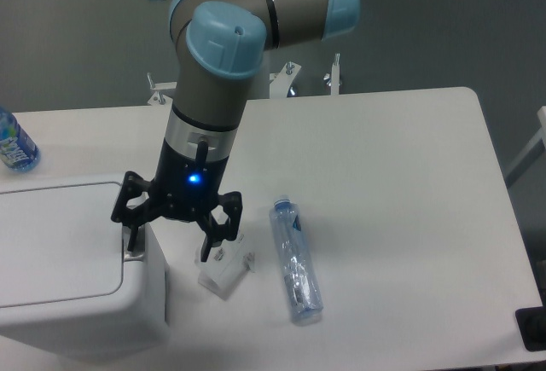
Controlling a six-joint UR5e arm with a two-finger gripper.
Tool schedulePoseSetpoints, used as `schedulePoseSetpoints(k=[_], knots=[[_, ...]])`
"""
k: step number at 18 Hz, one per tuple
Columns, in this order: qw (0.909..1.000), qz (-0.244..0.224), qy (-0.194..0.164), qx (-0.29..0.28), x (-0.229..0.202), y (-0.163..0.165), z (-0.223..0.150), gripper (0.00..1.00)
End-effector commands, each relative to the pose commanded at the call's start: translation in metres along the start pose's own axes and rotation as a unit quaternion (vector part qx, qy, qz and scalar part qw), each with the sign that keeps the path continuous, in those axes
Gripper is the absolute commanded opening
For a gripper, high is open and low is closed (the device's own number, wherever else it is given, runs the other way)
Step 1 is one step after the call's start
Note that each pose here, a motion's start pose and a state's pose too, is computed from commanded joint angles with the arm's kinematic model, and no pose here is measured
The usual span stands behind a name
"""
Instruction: Open the trash can
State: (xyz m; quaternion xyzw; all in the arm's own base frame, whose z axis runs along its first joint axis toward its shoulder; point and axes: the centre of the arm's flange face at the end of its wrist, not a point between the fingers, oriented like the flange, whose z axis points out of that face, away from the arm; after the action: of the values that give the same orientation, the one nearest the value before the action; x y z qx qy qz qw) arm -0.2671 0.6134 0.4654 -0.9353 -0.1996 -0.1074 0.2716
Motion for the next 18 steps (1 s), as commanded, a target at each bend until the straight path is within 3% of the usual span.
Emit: schedulePoseSetpoints(k=[12,18], knots=[[1.0000,0.002,0.000,0.003,0.000,-0.001,-0.001,1.00],[0.9993,0.013,-0.008,0.034,0.007,-0.014,-0.037,1.00]])
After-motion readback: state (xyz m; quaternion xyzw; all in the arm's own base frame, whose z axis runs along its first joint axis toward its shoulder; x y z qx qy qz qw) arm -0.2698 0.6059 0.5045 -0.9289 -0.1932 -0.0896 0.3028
